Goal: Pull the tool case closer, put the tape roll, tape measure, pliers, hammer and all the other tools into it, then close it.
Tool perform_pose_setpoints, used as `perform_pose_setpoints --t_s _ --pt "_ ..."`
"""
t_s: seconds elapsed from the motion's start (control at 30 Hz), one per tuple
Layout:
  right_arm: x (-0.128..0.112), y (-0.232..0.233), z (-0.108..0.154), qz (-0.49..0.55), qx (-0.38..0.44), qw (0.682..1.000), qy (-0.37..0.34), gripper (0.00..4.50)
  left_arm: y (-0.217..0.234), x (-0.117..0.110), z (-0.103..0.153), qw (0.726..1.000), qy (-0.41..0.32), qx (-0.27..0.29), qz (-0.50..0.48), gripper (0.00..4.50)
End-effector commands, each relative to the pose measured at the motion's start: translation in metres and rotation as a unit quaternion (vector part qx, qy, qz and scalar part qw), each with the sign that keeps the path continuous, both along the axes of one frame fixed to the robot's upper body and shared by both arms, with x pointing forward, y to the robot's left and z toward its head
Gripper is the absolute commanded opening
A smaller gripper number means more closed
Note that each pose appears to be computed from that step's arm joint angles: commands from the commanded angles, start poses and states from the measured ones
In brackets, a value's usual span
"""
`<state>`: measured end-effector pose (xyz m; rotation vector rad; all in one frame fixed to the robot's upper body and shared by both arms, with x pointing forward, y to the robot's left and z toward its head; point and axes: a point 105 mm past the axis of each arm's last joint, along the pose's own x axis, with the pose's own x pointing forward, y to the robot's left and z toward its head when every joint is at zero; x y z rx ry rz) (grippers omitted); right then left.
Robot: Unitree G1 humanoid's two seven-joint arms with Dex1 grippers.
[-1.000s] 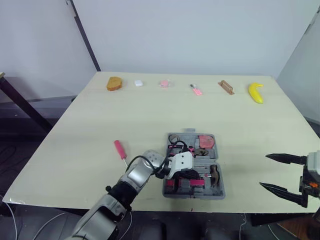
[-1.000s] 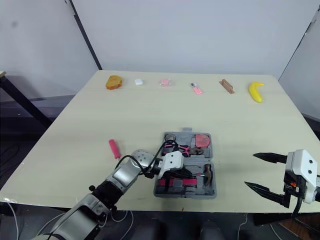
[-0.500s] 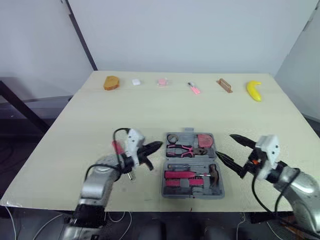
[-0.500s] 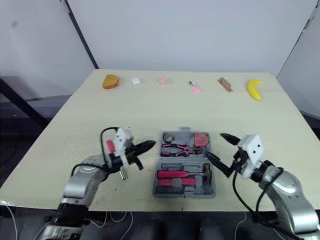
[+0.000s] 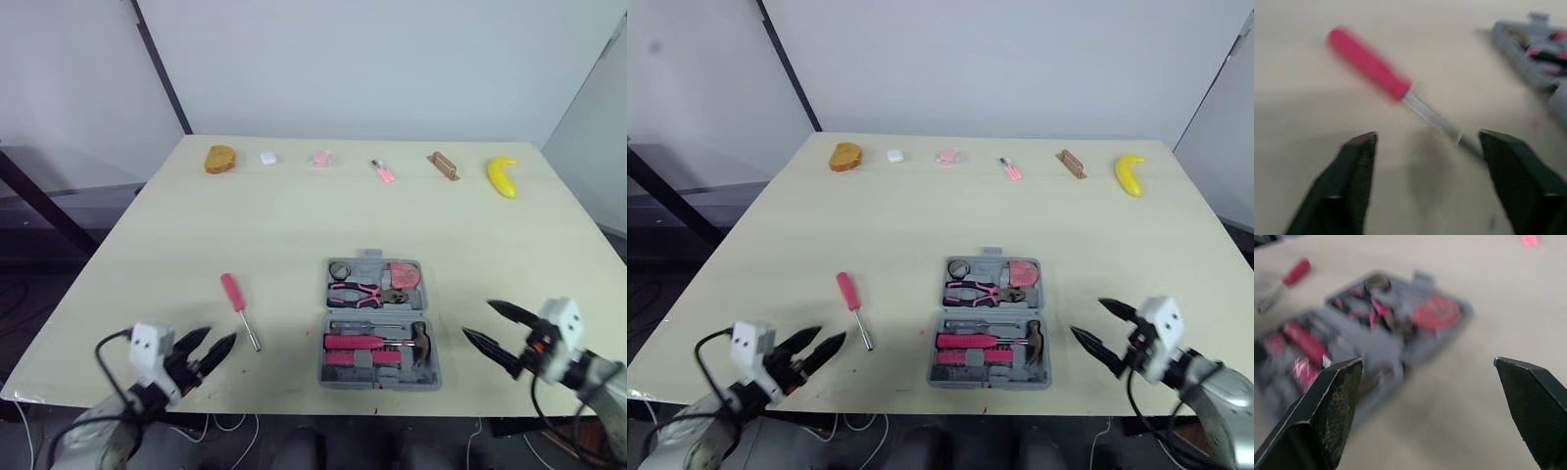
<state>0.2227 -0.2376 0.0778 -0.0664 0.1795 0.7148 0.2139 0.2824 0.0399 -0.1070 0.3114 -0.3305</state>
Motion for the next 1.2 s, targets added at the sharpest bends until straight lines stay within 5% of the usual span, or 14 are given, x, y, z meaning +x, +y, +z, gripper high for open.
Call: perform_pose_setpoints --t_s 0.03,0.3,0.43,0.77,1.2 --pt "-0.019 -0.025 0.011 -0.006 -0.022 1.0 -0.016 4.5 0.016 -0.014 0.005 1.0 -0.009 0.012 0.016 4.42" --pt "-0.034 -0.052 0.01 -0.028 -0.026 0.999 -0.008 4.5 0.019 -0.023 0.003 1.0 0.003 0.013 0.022 4.42" --pt "-0.019 -0.012 0.038 0.069 -0.008 0.996 -0.063 4.5 0.002 0.007 0.012 0.998 -0.007 0.058 0.026 4.42" --pt "-0.002 0.071 0.085 0.265 -0.006 0.957 -0.118 4.5 -0.034 0.058 0.044 0.988 0.039 0.049 0.141 4.42" --pt "0.008 0.097 0.102 0.332 -0.004 0.935 -0.123 4.5 -0.057 0.097 0.025 0.941 0.123 0.059 0.31 4.42"
